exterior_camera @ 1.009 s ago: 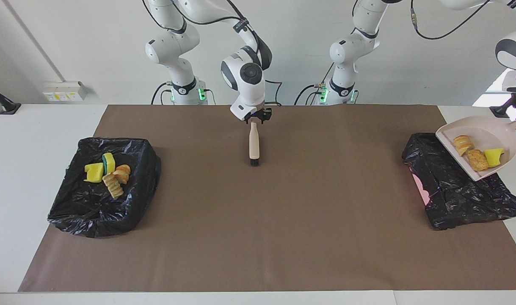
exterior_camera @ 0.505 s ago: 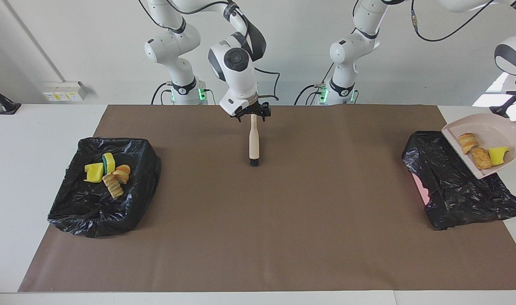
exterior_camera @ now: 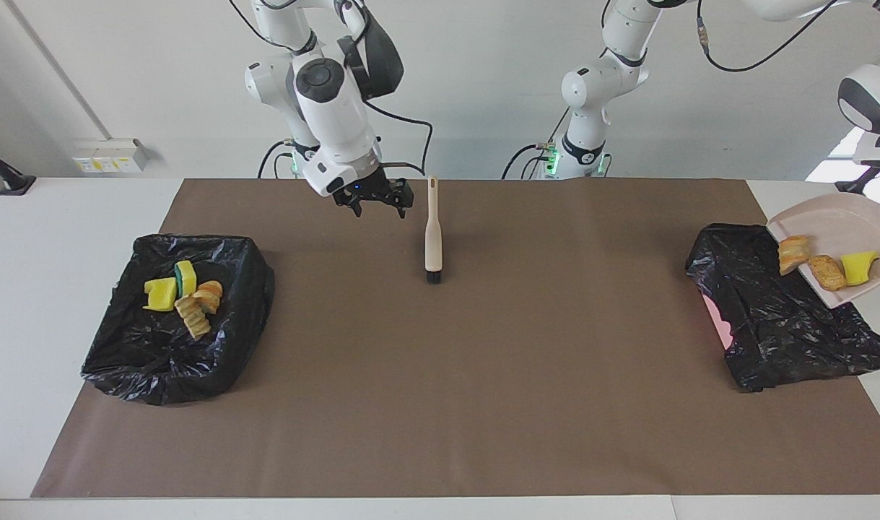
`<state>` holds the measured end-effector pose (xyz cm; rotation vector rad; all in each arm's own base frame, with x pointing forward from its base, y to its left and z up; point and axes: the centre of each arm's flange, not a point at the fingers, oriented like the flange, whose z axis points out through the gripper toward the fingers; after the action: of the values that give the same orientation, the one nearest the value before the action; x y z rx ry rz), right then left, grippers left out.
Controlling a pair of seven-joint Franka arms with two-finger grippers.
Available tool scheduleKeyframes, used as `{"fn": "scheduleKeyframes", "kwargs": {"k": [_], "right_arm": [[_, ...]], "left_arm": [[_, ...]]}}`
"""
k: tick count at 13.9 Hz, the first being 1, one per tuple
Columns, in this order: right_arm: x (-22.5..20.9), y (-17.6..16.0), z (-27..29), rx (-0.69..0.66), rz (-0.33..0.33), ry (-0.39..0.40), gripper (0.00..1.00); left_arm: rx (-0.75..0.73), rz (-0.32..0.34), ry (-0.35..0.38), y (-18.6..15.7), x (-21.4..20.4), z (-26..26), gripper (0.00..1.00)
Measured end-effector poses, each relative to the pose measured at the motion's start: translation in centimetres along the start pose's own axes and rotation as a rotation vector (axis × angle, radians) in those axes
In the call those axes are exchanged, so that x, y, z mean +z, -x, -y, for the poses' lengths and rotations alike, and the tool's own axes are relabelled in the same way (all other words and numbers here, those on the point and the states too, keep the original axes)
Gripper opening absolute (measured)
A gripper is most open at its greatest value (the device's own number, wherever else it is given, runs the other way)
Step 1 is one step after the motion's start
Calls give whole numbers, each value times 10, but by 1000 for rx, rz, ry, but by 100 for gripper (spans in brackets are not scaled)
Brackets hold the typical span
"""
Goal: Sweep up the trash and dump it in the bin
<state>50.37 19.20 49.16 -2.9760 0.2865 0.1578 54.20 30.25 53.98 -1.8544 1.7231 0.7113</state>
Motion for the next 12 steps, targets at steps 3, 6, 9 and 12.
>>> {"fn": "scheduleKeyframes", "kwargs": {"k": [3, 6, 9, 12], "right_arm": [[-47, -29, -49, 39, -60, -17, 100], [-81, -42, -77, 20, -178, 112, 100], [-111, -49, -91, -49, -242, 191, 100], [-146, -51, -130, -75, -199, 198, 100]], "left_arm": [[0, 24, -7, 1, -10, 3, 31], [-8, 48, -12, 2, -16, 4, 31], [-17, 55, -29, 6, -30, 2, 31], [-33, 64, -45, 14, -46, -4, 31]]}}
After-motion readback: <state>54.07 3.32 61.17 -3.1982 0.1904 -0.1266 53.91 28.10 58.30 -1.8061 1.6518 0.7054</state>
